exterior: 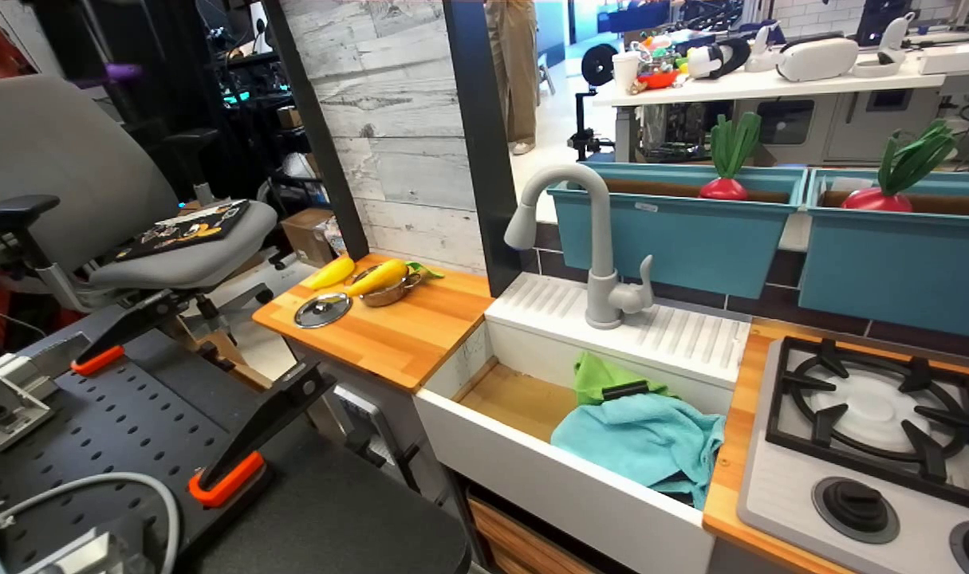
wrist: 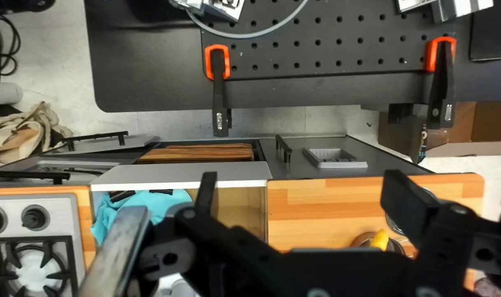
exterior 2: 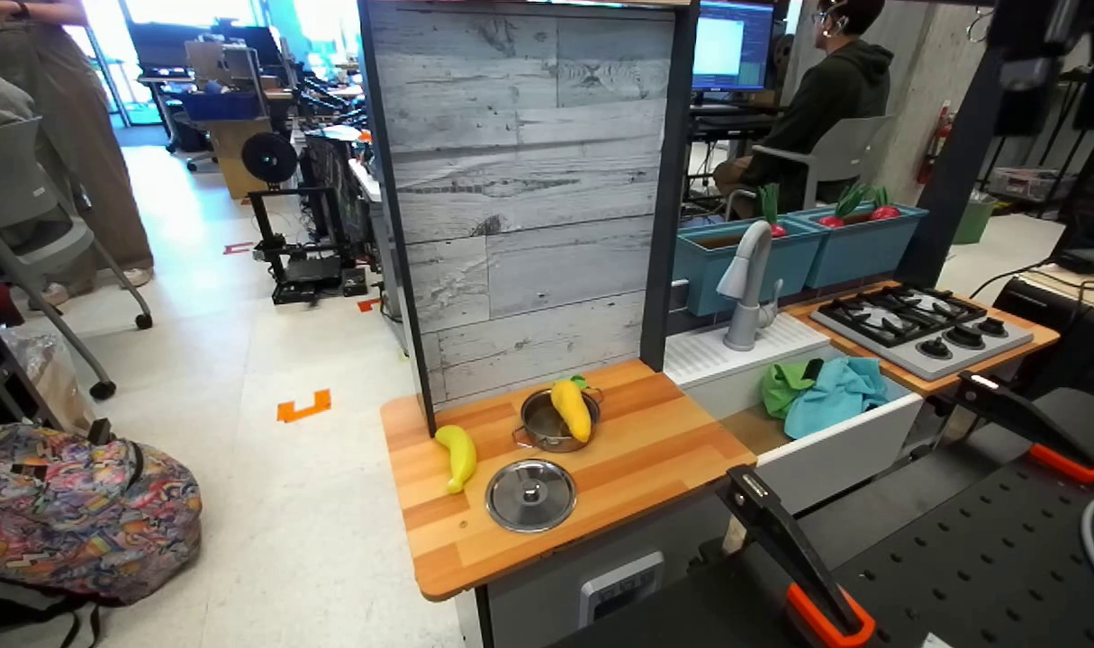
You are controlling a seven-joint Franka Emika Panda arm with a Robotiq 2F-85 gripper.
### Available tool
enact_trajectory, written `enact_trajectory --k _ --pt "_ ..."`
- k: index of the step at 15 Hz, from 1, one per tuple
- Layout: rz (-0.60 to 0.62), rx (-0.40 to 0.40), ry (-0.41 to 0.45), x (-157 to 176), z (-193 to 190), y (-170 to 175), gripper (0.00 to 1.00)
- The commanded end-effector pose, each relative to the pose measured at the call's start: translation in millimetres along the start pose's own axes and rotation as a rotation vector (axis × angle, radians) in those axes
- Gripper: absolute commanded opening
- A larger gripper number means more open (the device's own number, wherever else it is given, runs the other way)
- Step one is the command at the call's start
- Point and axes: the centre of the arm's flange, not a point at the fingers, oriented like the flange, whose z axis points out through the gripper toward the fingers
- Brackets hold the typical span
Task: Pick up the carrot plush toy and put it on the counter
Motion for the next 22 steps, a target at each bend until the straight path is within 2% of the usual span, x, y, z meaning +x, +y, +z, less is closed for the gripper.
enact_trajectory --k 1,4,8,17,19,20,22 --pt "0.028 0.046 -0.007 54.6 53.4 -16.7 1.0" --pt "0.05 0.081 -0.005 85.8 92.5 -32.0 1.0" --pt "0.075 0.085 0.008 128.4 134.3 -56.5 1.0" --pt "0.088 0.099 0.037 207.2 183.3 -118.4 1.0" --pt "0.082 0.079 0.013 215.2 190.1 -124.8 1.0" --pt "0.068 0.089 0.017 195.3 181.8 -117.5 1.0" --pt "0.068 0.089 0.013 202.7 190.0 -122.8 1.0"
